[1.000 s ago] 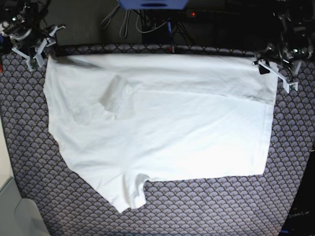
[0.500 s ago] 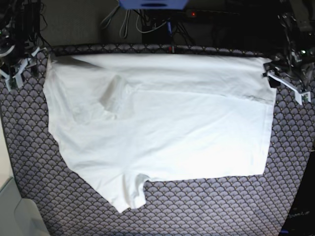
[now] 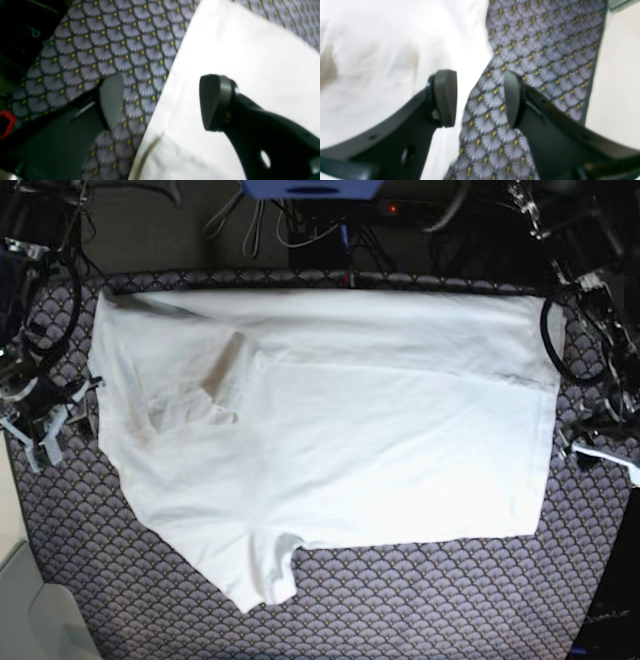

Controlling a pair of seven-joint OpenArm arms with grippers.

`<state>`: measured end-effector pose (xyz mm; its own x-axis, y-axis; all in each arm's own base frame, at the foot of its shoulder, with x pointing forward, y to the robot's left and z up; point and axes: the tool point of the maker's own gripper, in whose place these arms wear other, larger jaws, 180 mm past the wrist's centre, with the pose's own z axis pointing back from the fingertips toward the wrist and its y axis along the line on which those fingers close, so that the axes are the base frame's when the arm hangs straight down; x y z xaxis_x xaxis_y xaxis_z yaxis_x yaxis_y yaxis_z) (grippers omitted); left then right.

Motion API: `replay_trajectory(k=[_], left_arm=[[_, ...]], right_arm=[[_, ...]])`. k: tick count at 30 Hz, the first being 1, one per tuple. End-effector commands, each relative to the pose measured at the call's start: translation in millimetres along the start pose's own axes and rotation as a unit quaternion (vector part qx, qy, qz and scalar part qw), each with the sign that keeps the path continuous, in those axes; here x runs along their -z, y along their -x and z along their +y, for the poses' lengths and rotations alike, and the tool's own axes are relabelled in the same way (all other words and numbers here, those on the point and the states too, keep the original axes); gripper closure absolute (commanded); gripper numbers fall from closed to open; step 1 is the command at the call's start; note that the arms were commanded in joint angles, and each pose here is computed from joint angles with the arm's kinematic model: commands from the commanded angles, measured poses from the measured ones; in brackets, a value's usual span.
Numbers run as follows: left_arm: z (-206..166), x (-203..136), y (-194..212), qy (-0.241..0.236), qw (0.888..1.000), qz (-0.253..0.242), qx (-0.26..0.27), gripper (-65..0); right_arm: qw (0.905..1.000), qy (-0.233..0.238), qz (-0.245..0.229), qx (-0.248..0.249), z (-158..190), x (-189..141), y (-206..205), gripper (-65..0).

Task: Fold the T-shirt properly
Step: 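Move both grippers to the shirt's side edges and grasp them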

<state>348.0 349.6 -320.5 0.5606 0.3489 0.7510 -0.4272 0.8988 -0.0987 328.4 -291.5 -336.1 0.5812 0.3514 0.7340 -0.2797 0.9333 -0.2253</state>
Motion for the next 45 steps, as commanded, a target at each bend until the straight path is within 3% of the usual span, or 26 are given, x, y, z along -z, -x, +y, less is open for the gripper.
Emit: replay_trajectory(k=[1, 7, 9, 15, 23, 33, 41, 45], left_arm=[[-5, 5, -24, 0.006, 0.999, -0.029, 0.012, -45.9], [-43, 39, -30, 0.035, 0.993, -0.059, 0.093, -45.8], [-52, 46, -36, 0.040, 0.991, -0.079, 0.097, -45.8], [-51, 76, -22, 0.033, 0.994, -0.052, 0.092, -45.8], [-39, 97, -31, 0.007, 0.994, -0.062, 0.095, -46.1], [-60, 103, -27, 0.004, 0.991, -0.056, 0.123, -46.2], [-63, 104, -33, 0.005, 0.991, -0.058, 0.120, -46.2], [-64, 104, -34, 0.006, 0.991, -0.060, 0.119, -46.2]], right_arm=[[0.9997, 0.011, -0.019, -0.008, -7, 4, -18, -31.2], [0.9997, 0.020, 0.009, -0.009, -12, 43, -30, -35.5], [0.9998, 0.015, 0.010, -0.005, -14, 53, -39, -36.6], [0.9996, -0.007, 0.025, 0.006, -24, 79, -54, -38.3], [0.9951, -0.047, -0.021, 0.084, -18, 115, -55, -38.3], [0.9921, -0.073, -0.045, 0.092, 0, 128, -50, -38.4], [0.9908, -0.094, -0.030, 0.093, 20, 136, -39, -37.7], [0.9907, -0.094, -0.031, 0.094, 20, 136, -39, -29.4]])
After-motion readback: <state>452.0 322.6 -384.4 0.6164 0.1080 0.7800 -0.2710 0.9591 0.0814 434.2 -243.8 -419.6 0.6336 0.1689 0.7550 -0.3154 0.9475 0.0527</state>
